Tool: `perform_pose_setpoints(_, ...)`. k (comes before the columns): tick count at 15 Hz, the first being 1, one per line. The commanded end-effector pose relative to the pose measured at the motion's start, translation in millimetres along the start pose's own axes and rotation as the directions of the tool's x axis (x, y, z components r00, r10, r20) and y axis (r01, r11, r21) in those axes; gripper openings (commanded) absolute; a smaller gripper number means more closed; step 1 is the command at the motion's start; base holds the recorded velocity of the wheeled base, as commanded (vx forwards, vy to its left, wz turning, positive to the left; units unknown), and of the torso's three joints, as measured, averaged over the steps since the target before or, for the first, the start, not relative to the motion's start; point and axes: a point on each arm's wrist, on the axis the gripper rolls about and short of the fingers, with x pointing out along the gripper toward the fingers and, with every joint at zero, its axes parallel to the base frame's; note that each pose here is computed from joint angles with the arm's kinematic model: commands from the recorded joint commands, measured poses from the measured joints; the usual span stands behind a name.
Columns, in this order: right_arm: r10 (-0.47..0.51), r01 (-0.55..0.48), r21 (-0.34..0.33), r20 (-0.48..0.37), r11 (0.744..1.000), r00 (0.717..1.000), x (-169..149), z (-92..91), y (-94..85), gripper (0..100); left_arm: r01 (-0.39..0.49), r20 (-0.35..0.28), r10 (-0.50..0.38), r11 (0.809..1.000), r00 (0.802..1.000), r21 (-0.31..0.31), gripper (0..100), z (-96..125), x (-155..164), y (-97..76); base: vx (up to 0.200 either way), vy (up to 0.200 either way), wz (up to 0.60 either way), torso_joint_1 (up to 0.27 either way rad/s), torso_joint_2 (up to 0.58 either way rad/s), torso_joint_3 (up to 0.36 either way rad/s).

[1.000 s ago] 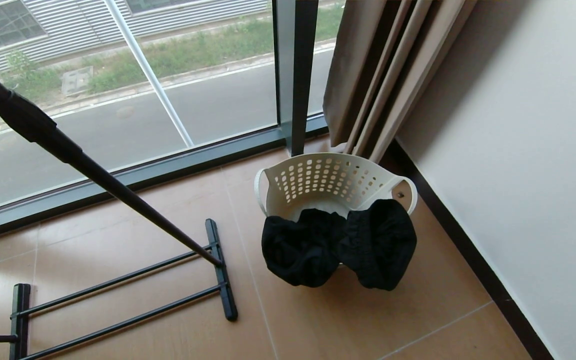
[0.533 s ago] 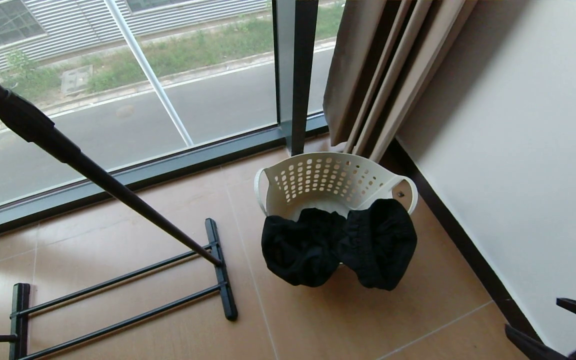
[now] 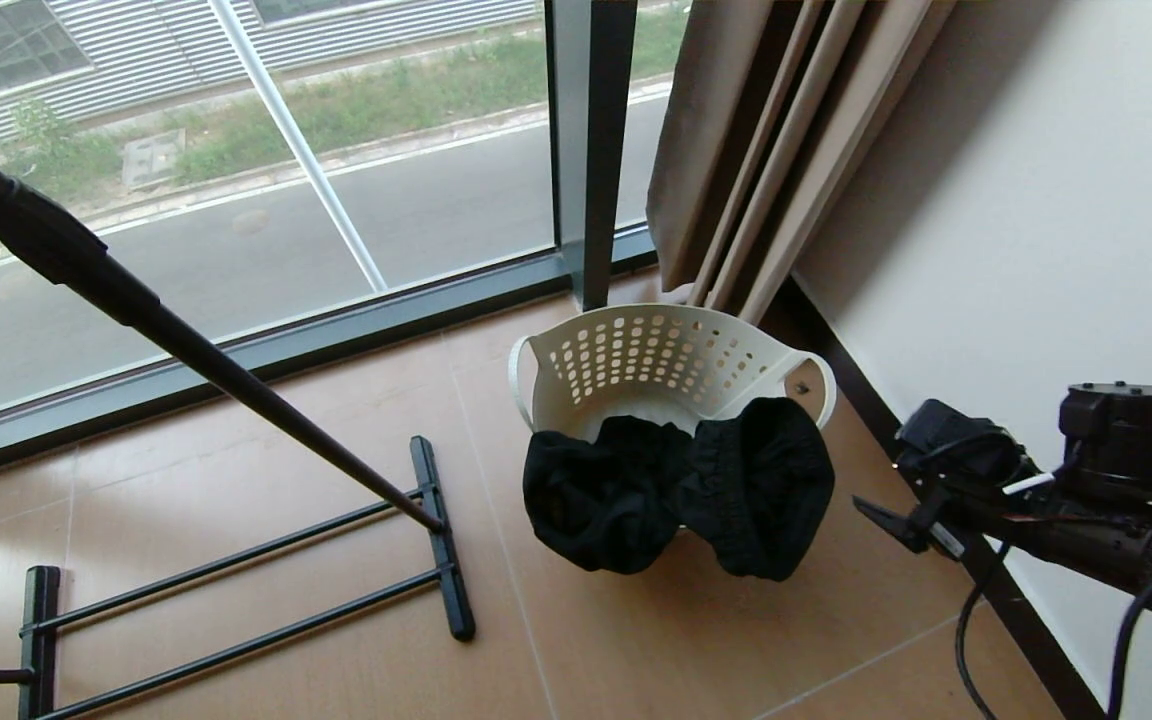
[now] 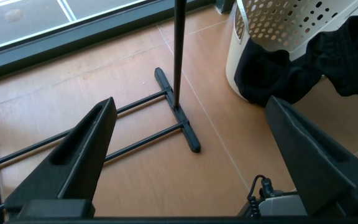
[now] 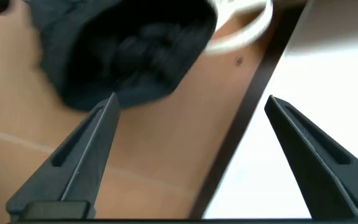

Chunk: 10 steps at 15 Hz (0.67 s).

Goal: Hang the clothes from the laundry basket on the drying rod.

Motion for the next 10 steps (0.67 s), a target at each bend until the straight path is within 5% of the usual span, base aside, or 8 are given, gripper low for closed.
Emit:
perform_pose_setpoints(1, 0.034, -0.035, -0.065, -0.011, 0.997, 0.999, 44, 0.8, 1.0, 100, 0.001, -0.001, -0.001, 1.000, 1.000, 0.000, 100, 0, 0, 0.0, 0.000, 0.000, 0.00, 0.000, 0.00, 0.000)
perform_pose_setpoints(5, 0.040, -0.034, -0.171, 0.031, 0.985, 0.999, 76, 26.8, -8.6, 100, -0.001, -0.001, 0.001, 1.000, 1.000, 0.000, 100, 0, 0, 0.0, 0.000, 0.000, 0.00, 0.000, 0.00, 0.000)
perform_pose_setpoints(10, 0.048, -0.039, -0.182, 0.045, 0.982, 0.998, 103, 34.7, -7.2, 100, 0.001, -0.001, -0.001, 1.000, 1.000, 0.000, 100, 0, 0, 0.0, 0.000, 0.000, 0.00, 0.000, 0.00, 0.000)
